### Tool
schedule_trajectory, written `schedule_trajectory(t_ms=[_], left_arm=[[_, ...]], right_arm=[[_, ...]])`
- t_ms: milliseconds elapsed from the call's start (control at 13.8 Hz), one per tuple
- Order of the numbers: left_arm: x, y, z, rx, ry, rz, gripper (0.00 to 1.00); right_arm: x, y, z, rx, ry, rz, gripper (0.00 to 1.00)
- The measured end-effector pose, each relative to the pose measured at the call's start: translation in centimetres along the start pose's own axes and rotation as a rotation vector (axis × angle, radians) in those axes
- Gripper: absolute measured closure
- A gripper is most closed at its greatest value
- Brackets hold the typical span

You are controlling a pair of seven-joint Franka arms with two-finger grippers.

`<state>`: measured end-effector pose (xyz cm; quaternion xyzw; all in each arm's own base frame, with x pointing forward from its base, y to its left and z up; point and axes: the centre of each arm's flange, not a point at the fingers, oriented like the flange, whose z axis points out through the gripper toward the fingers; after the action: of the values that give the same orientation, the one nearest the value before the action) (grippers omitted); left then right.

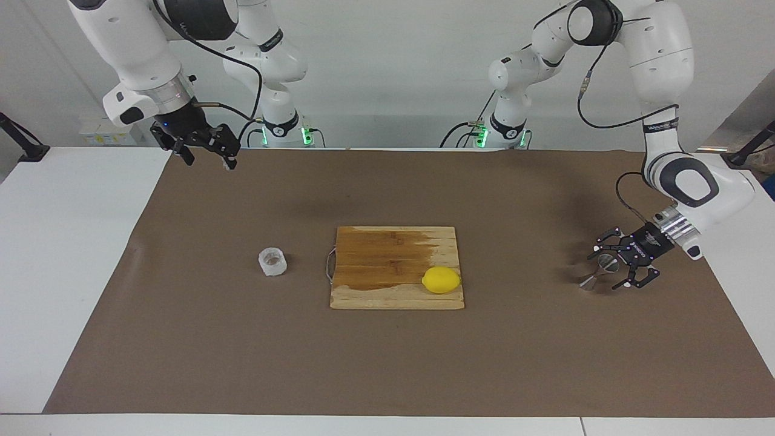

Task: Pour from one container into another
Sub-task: 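Close the left gripper around the small metal cup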

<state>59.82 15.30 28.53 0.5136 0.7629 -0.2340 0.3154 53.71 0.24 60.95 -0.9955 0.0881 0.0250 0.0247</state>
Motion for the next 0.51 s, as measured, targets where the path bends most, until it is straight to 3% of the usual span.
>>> schedule_trajectory(t_ms=[218,364,509], left_arm=[[-0.13,-0.42,0.19,-0.014,-0.021,0.011,0.04],[-0.34,-0.45,0.20,-0.023,-0.035,0.045,0.11],[-0.28,-0.59,0.35,-0.037,-0.063,0.049,0.33]], right_arm=[[0.00,0.00,0.00,0.000,0.000,0.000,0.00],[0.00,0.00,0.00,0.000,0.000,0.000,0.00],[0.00,0.00,0.00,0.000,0.000,0.000,0.00]])
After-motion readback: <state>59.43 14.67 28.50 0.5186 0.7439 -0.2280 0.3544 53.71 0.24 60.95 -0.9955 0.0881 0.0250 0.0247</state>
